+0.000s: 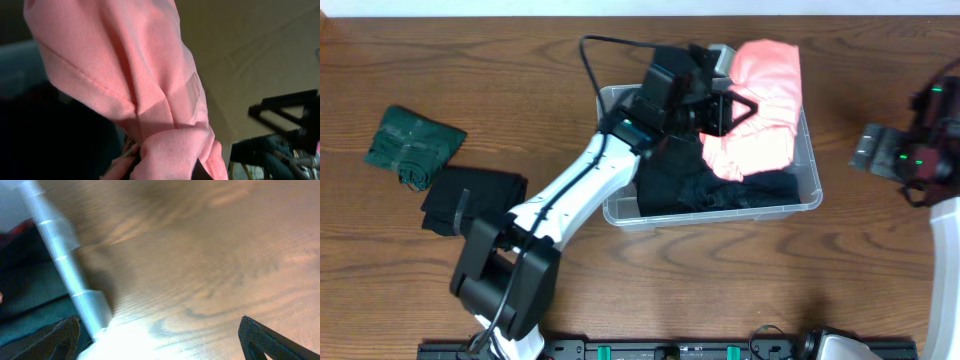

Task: Pack container
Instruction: 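Lift the pink garment with the left gripper and lower it into the bin, then release the pink garment and move the left gripper to the black garment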

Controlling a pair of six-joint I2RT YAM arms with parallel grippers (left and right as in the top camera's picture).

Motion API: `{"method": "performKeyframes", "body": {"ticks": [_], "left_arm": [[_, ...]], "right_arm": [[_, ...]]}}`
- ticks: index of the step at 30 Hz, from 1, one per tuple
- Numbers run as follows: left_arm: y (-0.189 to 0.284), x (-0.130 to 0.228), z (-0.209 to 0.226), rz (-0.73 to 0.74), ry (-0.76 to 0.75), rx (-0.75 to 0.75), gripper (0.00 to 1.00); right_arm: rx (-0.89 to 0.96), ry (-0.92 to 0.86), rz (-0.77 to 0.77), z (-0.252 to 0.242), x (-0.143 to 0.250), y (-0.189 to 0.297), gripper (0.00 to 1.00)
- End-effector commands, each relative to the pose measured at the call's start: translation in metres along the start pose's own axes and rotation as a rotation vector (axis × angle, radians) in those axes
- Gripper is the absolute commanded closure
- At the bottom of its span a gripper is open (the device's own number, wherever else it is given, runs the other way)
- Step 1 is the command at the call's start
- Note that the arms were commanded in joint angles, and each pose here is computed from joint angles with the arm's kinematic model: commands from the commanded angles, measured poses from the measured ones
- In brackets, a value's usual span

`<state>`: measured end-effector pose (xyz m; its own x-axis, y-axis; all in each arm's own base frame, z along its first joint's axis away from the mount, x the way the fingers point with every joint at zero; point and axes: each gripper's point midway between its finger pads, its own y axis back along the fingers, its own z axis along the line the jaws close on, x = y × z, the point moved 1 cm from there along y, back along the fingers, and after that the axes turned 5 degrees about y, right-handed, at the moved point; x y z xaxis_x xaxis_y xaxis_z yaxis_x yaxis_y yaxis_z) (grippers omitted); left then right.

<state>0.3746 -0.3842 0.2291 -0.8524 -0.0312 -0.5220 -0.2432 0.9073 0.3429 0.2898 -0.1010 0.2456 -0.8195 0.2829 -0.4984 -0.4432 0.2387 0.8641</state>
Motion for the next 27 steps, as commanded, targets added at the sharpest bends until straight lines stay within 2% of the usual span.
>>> {"method": "performKeyframes", "body": {"ticks": [1,6,15,16,18,19,23,27], "left_arm": [[-0.012,0.001,-0.015,0.005,-0.032,0.033,0.94],[-0.03,0.013,-0.012,0.023,-0.037,0.031,0.94],[-0.048,0.03,0.021,0.064,0.008,-0.027,0.94],[-0.049,0.031,0.024,0.069,0.013,-0.031,0.89],[-0.049,0.032,0.026,0.075,0.02,-0.037,0.28],[-0.047,0.032,0.026,0.077,0.023,-0.036,0.02],[-0.024,0.013,0.021,0.044,-0.021,-0.047,0.02],[0.029,-0.025,0.016,-0.048,-0.066,-0.105,0.02]], "right_arm": [[-0.007,-0.119,0.006,-0.02,0.002,0.0,0.01],[-0.012,-0.148,0.01,-0.029,0.003,-0.001,0.01],[-0.012,-0.145,0.011,-0.028,0.004,-0.001,0.01],[-0.012,-0.145,0.011,-0.028,0.004,-0.001,0.01],[-0.012,-0.145,0.011,-0.028,0.004,-0.001,0.01],[-0.012,-0.145,0.011,-0.028,0.004,-0.001,0.01],[-0.012,-0.141,0.016,-0.028,0.005,-0.001,0.01],[-0.012,-0.138,0.016,-0.028,0.005,-0.001,0.01]]}}
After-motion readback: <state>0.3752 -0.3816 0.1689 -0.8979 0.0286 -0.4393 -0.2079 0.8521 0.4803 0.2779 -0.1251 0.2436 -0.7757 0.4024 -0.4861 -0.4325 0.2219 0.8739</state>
